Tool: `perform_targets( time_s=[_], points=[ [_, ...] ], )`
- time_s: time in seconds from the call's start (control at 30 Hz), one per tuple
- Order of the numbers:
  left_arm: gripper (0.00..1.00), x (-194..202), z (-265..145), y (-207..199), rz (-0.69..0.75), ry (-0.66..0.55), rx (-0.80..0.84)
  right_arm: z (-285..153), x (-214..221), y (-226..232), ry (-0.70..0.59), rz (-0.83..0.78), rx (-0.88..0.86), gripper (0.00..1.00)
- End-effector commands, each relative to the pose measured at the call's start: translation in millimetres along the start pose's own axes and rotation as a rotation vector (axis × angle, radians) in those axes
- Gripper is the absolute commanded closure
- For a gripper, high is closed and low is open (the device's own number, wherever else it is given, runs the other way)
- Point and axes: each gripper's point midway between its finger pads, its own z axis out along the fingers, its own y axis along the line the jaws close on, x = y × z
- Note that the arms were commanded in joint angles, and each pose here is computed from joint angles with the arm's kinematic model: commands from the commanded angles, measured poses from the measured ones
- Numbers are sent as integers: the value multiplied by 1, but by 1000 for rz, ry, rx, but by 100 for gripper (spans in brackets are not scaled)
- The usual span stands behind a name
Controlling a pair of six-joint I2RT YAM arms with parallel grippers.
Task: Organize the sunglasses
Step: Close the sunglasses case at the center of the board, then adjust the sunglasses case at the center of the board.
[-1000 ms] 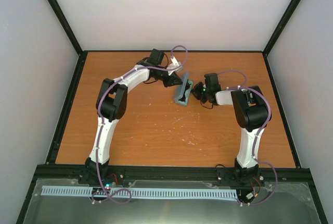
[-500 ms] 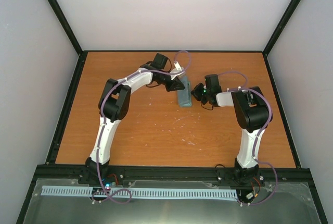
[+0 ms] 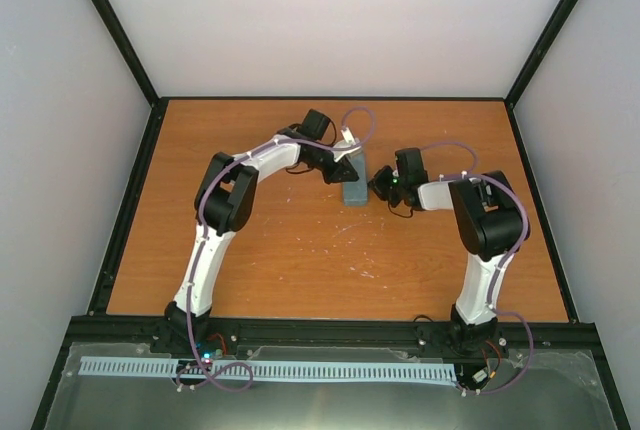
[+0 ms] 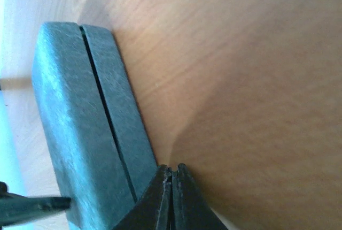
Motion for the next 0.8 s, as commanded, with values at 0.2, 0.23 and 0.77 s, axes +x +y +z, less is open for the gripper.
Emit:
perform_targets(
  time_s=[0.2,0.23,0.77],
  points=[
    [79,-66,-74,2,110,-74,-143,-52,-7,-74,-68,22,288,97],
    [79,-69,-73,3,108,-86,-141,-56,-11,-75,-80,20,292,97],
    [81,19,15,-19,-20,119,12,-59,-14,-69,-104,48,214,97]
  ],
)
